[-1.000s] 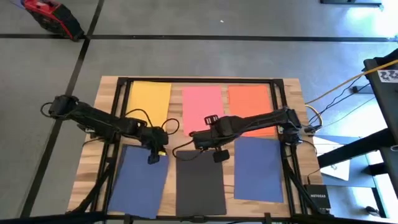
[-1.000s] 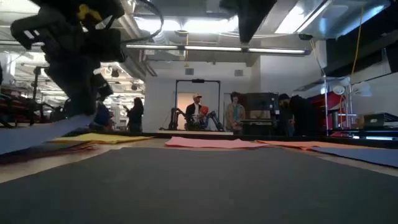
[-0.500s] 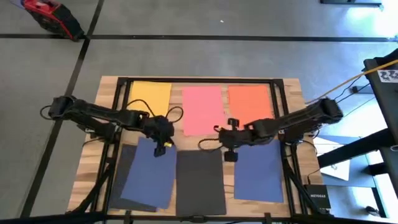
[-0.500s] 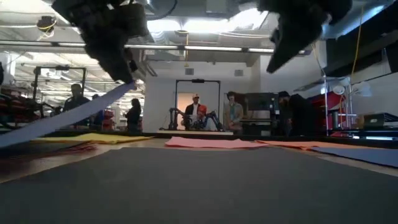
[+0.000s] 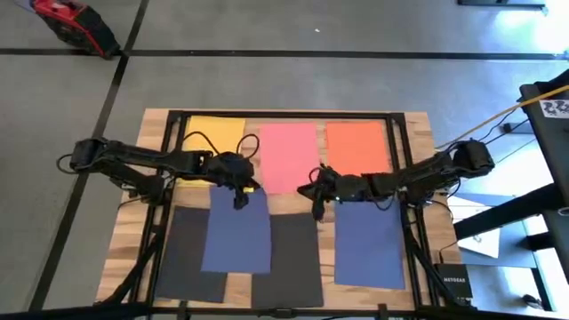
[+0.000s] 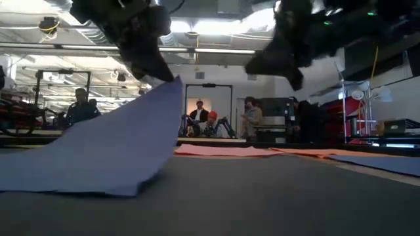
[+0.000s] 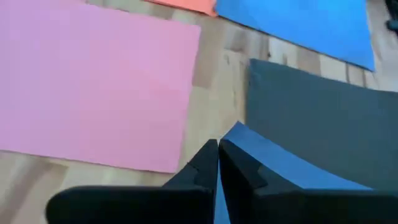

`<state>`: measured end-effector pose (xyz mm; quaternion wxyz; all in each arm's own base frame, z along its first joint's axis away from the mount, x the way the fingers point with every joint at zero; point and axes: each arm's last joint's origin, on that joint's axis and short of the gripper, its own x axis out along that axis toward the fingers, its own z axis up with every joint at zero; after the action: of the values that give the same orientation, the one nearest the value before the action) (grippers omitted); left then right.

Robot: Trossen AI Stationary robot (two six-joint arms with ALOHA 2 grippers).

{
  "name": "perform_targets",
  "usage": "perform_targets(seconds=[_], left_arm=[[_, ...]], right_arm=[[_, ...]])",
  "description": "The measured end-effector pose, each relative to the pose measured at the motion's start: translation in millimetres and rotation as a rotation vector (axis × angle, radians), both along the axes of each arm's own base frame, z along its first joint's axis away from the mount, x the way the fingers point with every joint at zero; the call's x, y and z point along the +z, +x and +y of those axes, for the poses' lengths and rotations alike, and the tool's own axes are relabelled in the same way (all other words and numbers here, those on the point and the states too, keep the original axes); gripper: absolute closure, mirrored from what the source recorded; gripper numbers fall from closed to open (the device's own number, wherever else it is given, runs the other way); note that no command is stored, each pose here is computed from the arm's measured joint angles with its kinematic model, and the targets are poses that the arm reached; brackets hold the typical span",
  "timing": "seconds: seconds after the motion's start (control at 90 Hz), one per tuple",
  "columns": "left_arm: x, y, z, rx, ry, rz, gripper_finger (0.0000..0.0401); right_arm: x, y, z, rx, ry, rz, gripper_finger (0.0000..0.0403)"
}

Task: Organize paper
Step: Stack the blue paper on the top of the blue paper

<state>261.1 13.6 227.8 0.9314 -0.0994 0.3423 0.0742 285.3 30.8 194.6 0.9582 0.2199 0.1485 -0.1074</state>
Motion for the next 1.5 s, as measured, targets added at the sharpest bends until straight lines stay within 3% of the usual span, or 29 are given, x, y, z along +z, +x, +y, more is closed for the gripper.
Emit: perform_targets(seconds=[0.178,0.433,0.589,0.778,1.044,1.278,1.5], left_arm=[[0,8,4,0.01,0.028,-0.053,0.0401],[2,9,12,0.037,0.067,-0.079,0.0401],[3,9,12,0.03,0.073,-0.086,0.0401],[3,10,12,0.029,0.073,-0.092,0.0401],[4,10,11,0.027,0.074,-0.104,0.0401],[1,8,11,0.024,0.072,-0.057,0.0401],[-1,7,11,0.037,0.054,-0.039,0.0401]], right_arm=[[1,33,-15,-0.03,0.005,0.021,0.0315],[-3,77,-19,0.04,0.016,0.03,0.0319],[-5,84,-18,0.067,0.023,0.037,0.0319],[-14,86,-28,0.011,0.012,0.059,0.032],[-31,88,-42,-0.023,0.015,0.115,0.0395],[-35,85,-39,0.067,0.12,0.175,0.0321],[-56,83,-46,-0.035,0.096,0.289,0.0262]])
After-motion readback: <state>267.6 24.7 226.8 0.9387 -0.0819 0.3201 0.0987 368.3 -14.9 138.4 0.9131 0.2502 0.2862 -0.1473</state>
